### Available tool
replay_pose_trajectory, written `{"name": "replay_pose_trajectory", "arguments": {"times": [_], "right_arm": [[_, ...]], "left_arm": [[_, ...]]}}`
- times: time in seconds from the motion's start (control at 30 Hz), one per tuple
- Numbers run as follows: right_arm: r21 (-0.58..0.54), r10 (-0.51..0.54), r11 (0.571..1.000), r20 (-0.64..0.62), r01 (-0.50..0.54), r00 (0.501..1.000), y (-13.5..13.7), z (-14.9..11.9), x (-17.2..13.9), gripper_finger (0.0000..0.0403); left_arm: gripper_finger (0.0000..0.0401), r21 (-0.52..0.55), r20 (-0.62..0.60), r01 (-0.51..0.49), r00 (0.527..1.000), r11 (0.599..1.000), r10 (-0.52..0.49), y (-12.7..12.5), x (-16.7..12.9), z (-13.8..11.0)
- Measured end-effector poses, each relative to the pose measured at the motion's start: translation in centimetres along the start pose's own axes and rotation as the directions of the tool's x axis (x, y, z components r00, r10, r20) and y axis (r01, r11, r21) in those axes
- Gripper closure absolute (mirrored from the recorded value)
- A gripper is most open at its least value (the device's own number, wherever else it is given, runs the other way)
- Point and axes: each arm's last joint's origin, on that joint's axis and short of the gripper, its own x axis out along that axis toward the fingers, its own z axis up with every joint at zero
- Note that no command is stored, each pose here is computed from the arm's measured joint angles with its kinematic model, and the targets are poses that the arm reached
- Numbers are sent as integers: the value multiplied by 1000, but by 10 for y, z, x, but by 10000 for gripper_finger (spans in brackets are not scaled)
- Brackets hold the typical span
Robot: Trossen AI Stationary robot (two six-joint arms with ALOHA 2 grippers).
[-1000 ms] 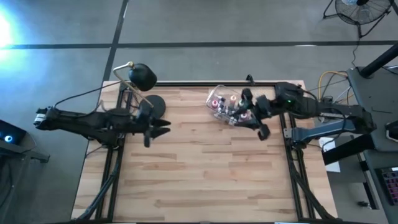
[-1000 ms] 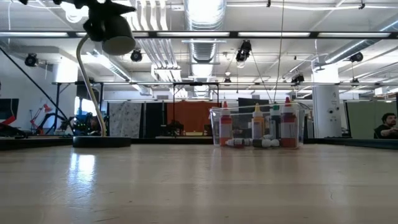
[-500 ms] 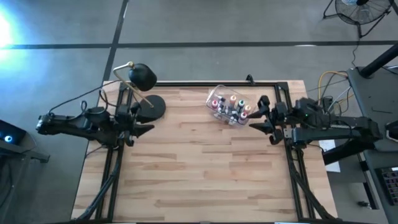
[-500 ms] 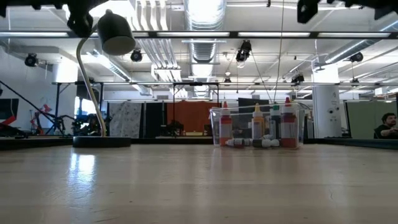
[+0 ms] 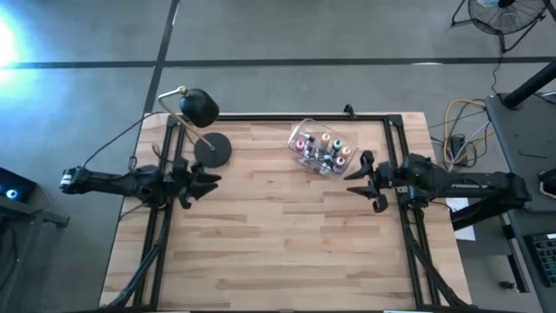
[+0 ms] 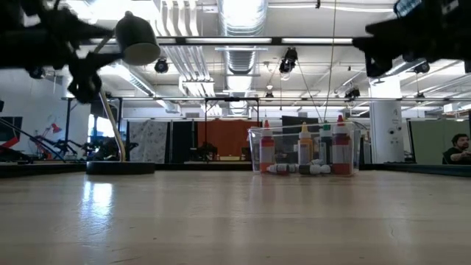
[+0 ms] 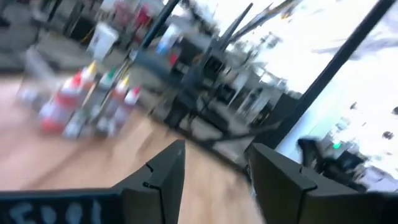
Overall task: Pick & Place food coloring
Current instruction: Return to Home Position
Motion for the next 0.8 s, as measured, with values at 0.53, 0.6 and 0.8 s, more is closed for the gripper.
{"name": "replay_pose_trajectory", "arguments": {"times": [0.53,0.6,0.8], "right_arm": [[67,-27,997,-289,48,957,-1,-68,-16,248],[58,-17,998,-245,33,969,1,-63,-17,248],[18,33,999,-82,-32,996,8,-48,-25,248]], "left_arm": [[252,6,-122,-30,992,1000,31,13,-11,-19],[252,-2,-79,-9,997,1000,8,11,-13,-15],[252,-11,-32,20,999,1000,-20,9,-14,-11]]}}
